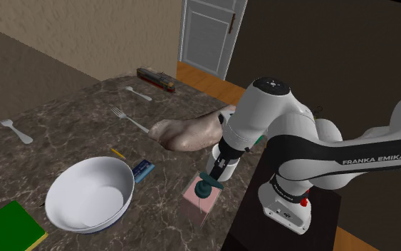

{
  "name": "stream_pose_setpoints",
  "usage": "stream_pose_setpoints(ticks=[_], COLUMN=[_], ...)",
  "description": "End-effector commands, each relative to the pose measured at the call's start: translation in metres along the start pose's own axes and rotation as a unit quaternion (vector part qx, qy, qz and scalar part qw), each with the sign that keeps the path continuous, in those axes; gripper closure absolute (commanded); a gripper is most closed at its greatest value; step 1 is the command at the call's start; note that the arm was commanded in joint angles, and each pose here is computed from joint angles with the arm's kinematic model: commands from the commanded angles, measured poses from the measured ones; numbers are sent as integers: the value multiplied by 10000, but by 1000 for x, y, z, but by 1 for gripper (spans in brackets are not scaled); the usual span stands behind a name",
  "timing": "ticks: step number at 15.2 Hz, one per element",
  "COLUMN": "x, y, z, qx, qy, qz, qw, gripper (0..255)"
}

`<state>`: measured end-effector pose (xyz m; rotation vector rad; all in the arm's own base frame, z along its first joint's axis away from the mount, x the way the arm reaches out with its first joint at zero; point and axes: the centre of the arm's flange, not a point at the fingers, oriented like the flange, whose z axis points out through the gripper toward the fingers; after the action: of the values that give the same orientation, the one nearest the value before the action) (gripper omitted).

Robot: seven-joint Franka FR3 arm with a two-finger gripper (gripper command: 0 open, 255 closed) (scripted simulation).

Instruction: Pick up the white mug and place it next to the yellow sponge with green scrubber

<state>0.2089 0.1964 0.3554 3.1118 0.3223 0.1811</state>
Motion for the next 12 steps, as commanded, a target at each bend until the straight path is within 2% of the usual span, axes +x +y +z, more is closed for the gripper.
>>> stream_pose_setpoints(ticks=[1,10,12], x=[0,0,1], y=[0,0,0], z=[0,0,-10], qx=[0,0,0], qy=[0,0,0], qz=[0,0,0], qw=[10000,10000,10000], gripper=[255,255,255])
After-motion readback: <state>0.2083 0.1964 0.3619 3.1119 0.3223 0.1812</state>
